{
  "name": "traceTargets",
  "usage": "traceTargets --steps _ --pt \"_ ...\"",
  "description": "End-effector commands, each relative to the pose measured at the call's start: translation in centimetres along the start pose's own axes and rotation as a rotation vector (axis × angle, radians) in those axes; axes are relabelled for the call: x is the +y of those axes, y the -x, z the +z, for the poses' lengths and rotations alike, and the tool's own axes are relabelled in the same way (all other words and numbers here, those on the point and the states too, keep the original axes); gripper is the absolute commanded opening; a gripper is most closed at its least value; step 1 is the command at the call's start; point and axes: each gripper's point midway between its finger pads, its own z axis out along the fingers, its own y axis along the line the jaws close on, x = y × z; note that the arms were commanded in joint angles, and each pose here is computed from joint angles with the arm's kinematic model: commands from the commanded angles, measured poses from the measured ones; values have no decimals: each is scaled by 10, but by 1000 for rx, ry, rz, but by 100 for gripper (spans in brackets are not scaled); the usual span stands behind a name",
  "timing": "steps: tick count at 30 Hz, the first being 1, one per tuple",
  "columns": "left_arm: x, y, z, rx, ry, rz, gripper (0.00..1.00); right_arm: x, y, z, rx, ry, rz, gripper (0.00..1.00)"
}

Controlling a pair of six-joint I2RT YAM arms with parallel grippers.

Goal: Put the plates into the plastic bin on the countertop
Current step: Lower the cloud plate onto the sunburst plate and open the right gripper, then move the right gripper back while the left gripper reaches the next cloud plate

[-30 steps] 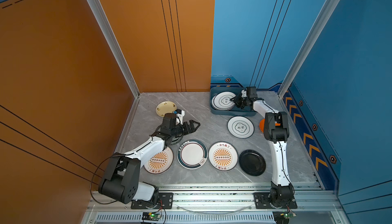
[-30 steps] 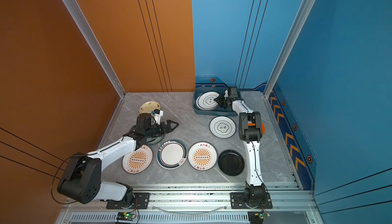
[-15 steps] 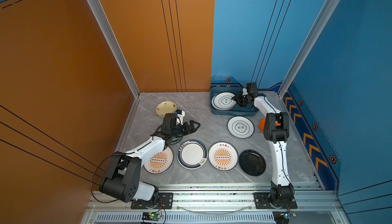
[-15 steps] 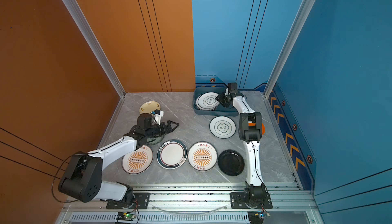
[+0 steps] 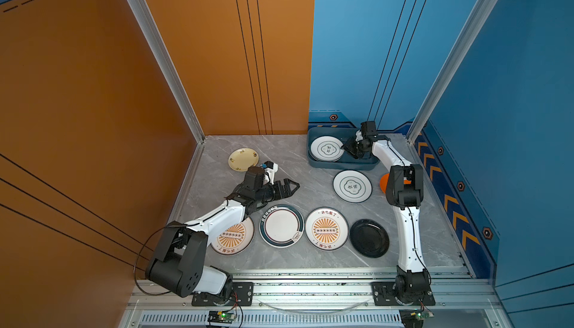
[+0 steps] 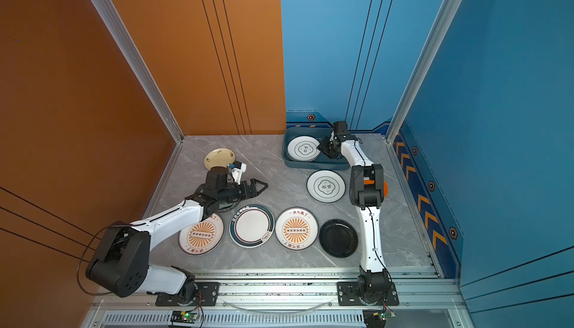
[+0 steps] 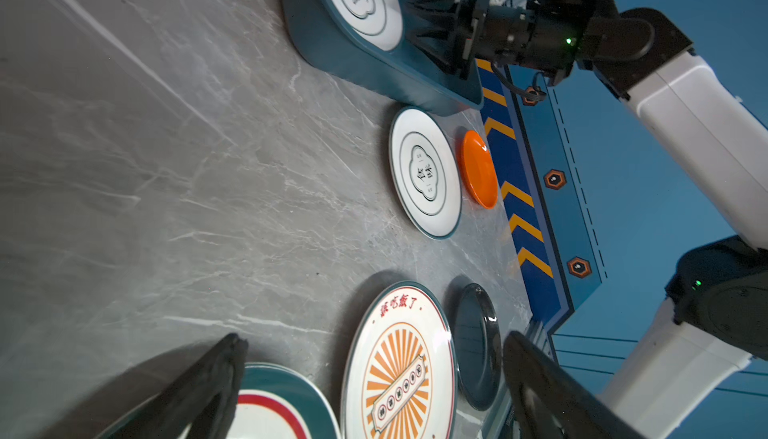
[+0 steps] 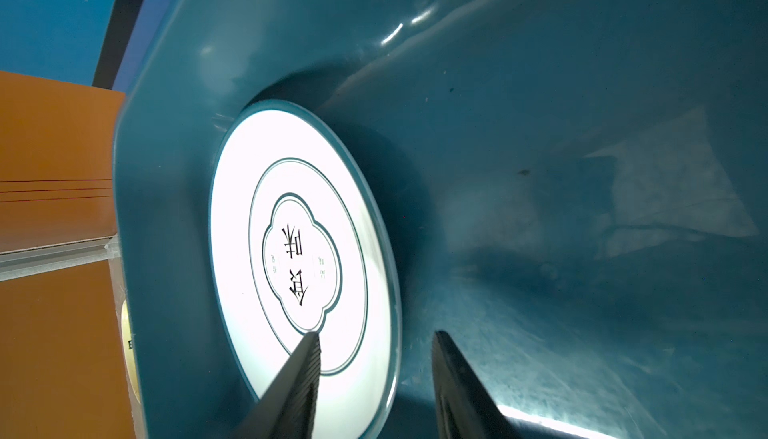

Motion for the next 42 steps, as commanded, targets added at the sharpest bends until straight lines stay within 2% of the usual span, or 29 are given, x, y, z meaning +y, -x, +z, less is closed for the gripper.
traceTargets --steps 1,3,8,14,18,23,24,42 --pt "-37 -2 16 33 -58 100 98 44 21 -40 -75 77 -76 47" --pt "-51 -13 32 77 -67 131 98 60 23 -47 -87 131 -102 47" --pt "-72 -31 58 138 -92 159 98 74 28 -82 -139 120 -141 47" --pt "-81 -52 87 205 -66 190 100 77 22 -157 -250 121 -165 48" --pt "-78 -67 108 256 -57 178 95 58 3 -193 -307 108 -163 49" --pt "-66 -81 130 299 -36 145 88 34 -26 -224 -306 92 -172 50" --pt "-63 -82 133 298 -28 141 83 29 -32 -229 -309 89 -173 50" --pt "-21 -47 186 195 121 98 73 -45 -131 -249 -314 45 -140 51"
